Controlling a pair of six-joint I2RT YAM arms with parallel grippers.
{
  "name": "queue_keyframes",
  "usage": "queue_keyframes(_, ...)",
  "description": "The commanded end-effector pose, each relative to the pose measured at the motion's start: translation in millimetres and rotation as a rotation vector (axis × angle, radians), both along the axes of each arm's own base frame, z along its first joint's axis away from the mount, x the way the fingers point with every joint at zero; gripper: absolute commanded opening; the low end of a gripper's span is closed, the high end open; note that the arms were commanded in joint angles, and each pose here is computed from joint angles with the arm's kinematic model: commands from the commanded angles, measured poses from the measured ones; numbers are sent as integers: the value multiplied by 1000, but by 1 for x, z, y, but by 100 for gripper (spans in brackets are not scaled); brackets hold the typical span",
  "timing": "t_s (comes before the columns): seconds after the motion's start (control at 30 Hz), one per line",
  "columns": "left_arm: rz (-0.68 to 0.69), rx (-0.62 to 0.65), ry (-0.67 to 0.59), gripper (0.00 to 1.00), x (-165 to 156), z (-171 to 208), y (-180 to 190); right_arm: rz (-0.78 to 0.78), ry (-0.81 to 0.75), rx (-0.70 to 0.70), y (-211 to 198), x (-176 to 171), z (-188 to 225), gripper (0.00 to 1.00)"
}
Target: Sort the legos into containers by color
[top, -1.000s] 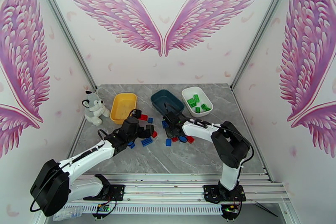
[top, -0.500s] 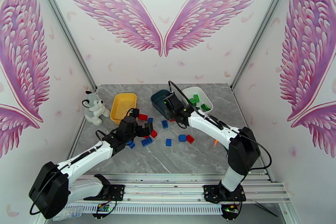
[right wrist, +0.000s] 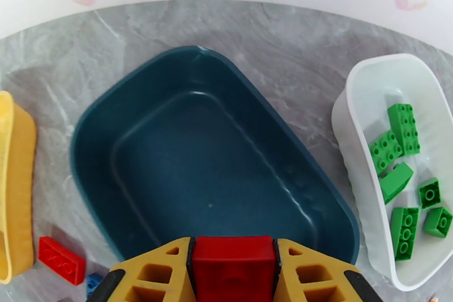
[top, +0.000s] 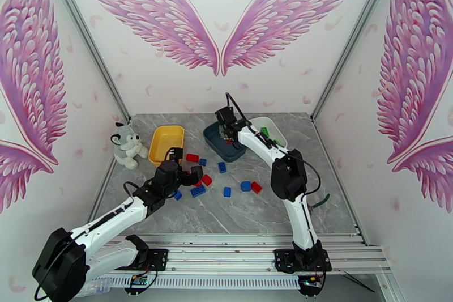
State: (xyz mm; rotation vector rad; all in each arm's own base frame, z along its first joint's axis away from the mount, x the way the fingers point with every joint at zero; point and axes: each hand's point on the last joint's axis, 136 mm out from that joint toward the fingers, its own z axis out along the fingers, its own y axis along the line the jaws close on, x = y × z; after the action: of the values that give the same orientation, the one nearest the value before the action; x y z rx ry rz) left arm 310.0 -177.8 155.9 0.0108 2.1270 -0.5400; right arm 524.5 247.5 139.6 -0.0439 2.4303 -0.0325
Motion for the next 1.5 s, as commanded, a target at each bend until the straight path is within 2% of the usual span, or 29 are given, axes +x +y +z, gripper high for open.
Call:
queue_keyframes(0.0,5,17,-35,98,0,12,5,18,47,-1,0,0,-12,40)
queue_keyframes(0.07,2,25,-27,99,-1,13,5,22,48,-7,-1,-1,-13,52)
queue_keyframes(0.17,-14,10,-31,99,-4,15,3,32,23,7,-3,-8,1,64)
queue_keyframes(0.3,-18,-5,-27,99,-6,14,2,35,-15,56,-12,-28,30,69)
queue_keyframes(0.4,-26,-34,-16,98,-9,13,-1,22,-20,115,-23,-59,42,75)
queue_keyframes(0.53,-31,-86,-11,98,-15,14,-5,-12,42,156,-49,-112,32,82)
queue_keyframes(0.83,-19,-117,-43,98,-24,27,-3,-71,226,138,-108,-228,-29,81)
queue_keyframes(1.03,-35,-117,-39,99,-24,25,-10,-115,324,107,-133,-279,-64,83)
queue_keyframes(1.17,-59,-113,-25,99,-25,20,-20,-125,356,53,-139,-289,-81,82)
queue_keyframes(1.47,-97,-93,4,99,-25,12,-36,-96,411,-36,-123,-276,-107,81)
